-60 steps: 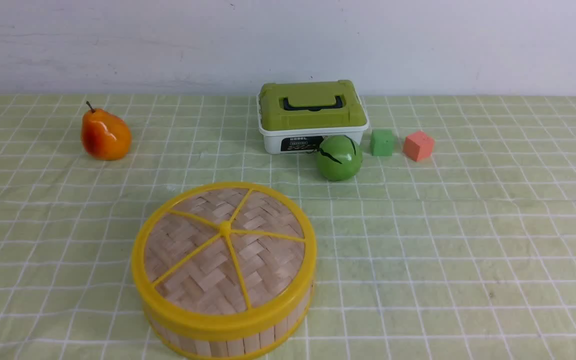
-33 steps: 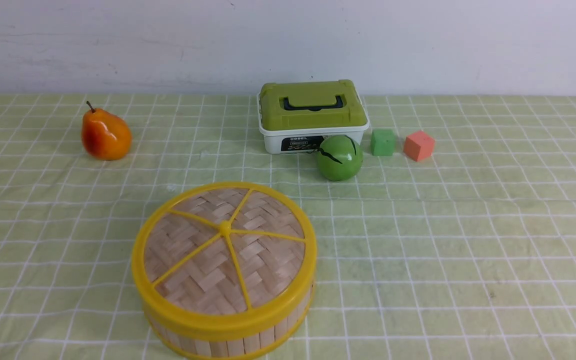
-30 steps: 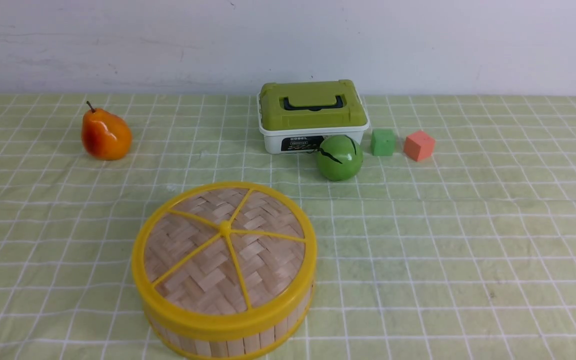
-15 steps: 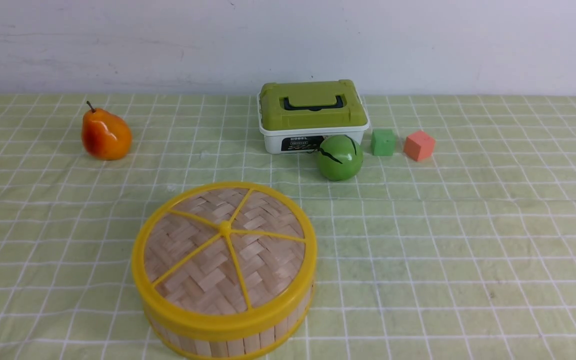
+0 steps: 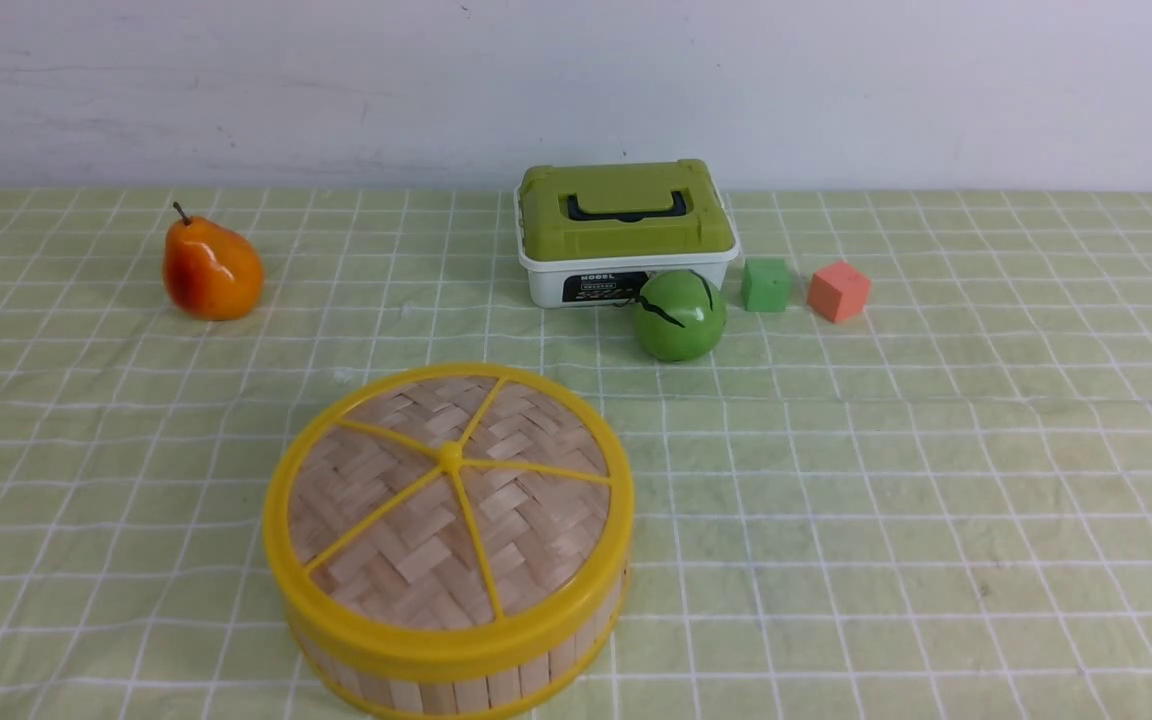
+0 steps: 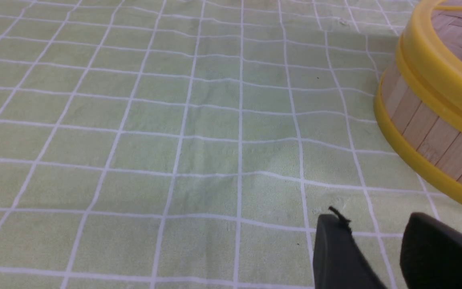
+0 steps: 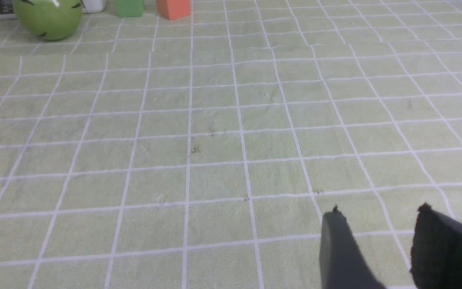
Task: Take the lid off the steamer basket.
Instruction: Use the right arm to lift the lid of the steamer
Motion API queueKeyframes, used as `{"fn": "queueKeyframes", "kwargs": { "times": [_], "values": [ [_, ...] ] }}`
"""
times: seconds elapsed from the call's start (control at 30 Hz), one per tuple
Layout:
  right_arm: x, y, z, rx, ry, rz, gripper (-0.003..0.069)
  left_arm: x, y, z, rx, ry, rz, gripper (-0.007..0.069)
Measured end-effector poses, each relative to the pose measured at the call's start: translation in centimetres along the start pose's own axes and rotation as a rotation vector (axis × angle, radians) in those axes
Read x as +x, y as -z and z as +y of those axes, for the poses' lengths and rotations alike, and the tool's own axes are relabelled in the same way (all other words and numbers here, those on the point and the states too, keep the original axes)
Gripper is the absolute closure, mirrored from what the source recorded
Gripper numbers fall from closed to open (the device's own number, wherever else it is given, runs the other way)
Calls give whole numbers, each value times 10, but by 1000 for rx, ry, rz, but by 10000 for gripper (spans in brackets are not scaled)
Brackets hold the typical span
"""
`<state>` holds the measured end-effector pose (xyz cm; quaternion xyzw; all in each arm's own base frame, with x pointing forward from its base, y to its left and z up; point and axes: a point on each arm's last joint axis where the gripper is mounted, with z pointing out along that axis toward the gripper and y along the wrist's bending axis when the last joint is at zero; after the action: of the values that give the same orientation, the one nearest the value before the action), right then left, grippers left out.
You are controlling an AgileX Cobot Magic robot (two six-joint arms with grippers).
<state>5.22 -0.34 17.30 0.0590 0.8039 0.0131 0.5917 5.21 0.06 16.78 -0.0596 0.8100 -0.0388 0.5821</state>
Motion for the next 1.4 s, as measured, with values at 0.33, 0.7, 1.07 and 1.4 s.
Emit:
{"fn": "queueKeyframes", "kwargs": {
  "times": [0.33,0.7,1.07,1.4],
  "values": [
    [0,1,18,-199,-725,57,418,0,0,0,0,0,0,386],
    [-3,3,24,-270,-966,84,418,0,0,0,0,0,0,386],
    [-105,36,36,-305,-346,-7,637,0,0,0,0,0,0,386],
    [-260,-3,71,-516,216,422,673,0,0,0,0,0,0,386]
  ]
}}
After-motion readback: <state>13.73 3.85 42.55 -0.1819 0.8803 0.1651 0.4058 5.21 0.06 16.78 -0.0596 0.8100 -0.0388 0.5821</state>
